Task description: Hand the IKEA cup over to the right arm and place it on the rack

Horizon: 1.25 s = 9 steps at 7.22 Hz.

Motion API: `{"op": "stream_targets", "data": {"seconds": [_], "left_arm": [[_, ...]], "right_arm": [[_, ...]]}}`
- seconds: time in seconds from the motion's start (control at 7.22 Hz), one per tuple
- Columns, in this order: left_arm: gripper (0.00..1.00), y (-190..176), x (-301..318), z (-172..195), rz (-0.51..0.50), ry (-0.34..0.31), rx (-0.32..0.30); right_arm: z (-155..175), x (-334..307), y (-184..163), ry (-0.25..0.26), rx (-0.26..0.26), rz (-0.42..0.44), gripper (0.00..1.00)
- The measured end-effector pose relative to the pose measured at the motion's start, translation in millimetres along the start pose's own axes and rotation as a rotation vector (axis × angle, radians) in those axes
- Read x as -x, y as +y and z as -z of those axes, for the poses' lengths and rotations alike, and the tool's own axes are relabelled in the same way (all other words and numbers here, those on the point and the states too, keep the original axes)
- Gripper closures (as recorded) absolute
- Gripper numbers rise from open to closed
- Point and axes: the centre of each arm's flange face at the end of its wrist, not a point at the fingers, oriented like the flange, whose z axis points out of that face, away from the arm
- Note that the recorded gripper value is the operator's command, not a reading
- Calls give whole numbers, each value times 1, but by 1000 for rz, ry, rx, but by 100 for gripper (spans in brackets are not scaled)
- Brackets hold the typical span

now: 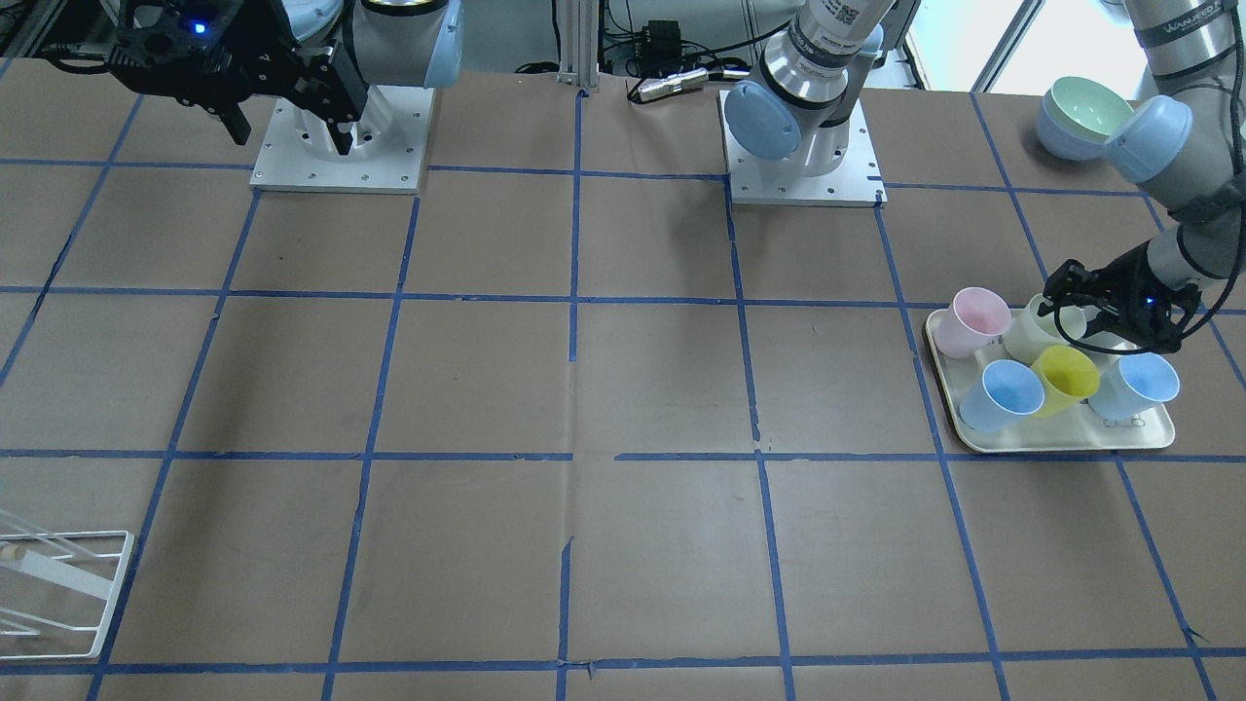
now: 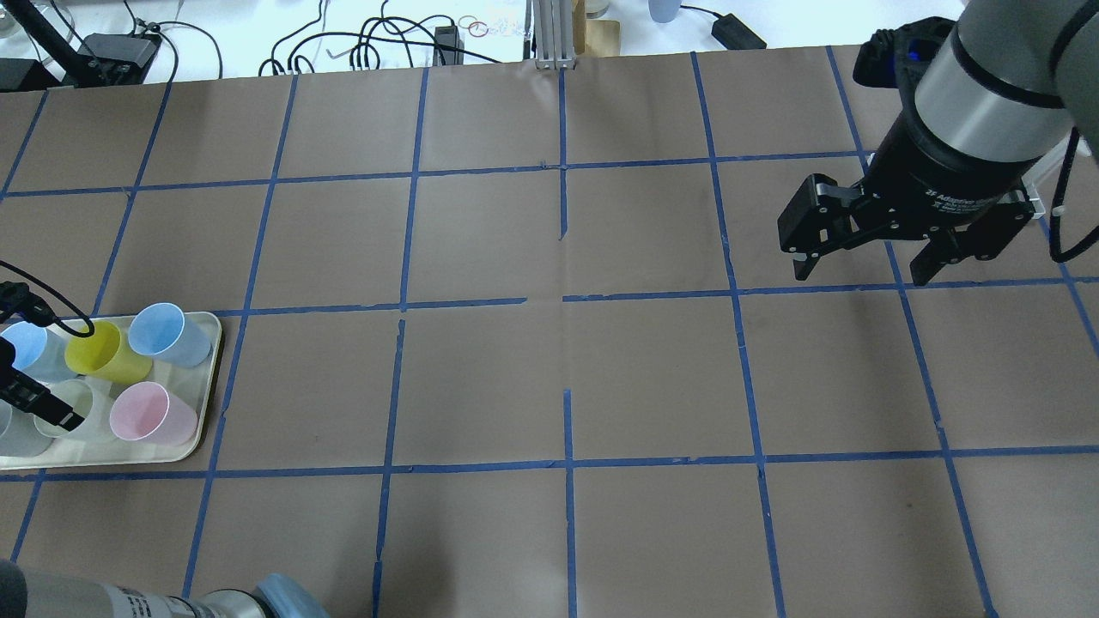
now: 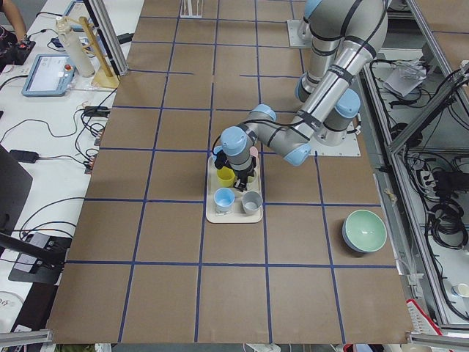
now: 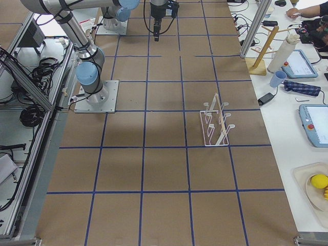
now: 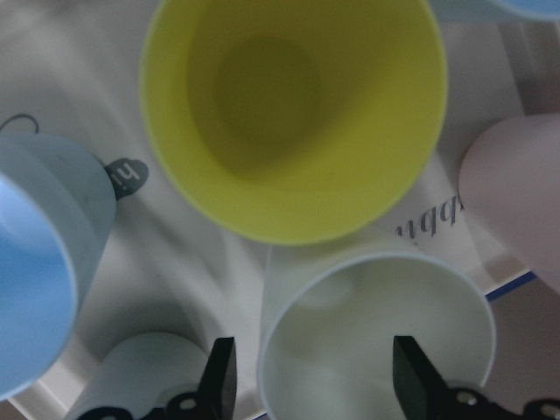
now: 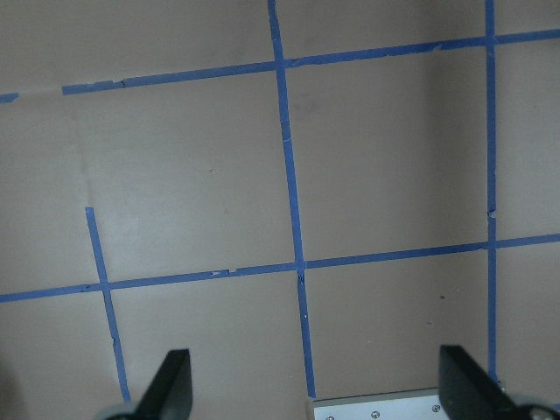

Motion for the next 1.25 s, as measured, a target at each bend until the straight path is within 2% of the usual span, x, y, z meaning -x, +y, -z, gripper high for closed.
{"op": "stream_targets", "data": {"seconds": [0.14,0.28,0.42,0.97,1.25], "left_arm": [[70,0,1,-2,0,2,1],[91,-1,2,-2,0,3,1],[100,-1,2,-2,0,1,1],[100,2,2,11,2,-23,8],[100,7,-3,33,3,-33,14]], "right_arm": [[0,0,0,0,2,-1,0],[0,0,0,-1,3,-1,0],[-1,0,0,-1,5,-2,0],[0,-2,-1,0,-1,-9,0],[1,-1,-1,-2,-4,-10,0]]}}
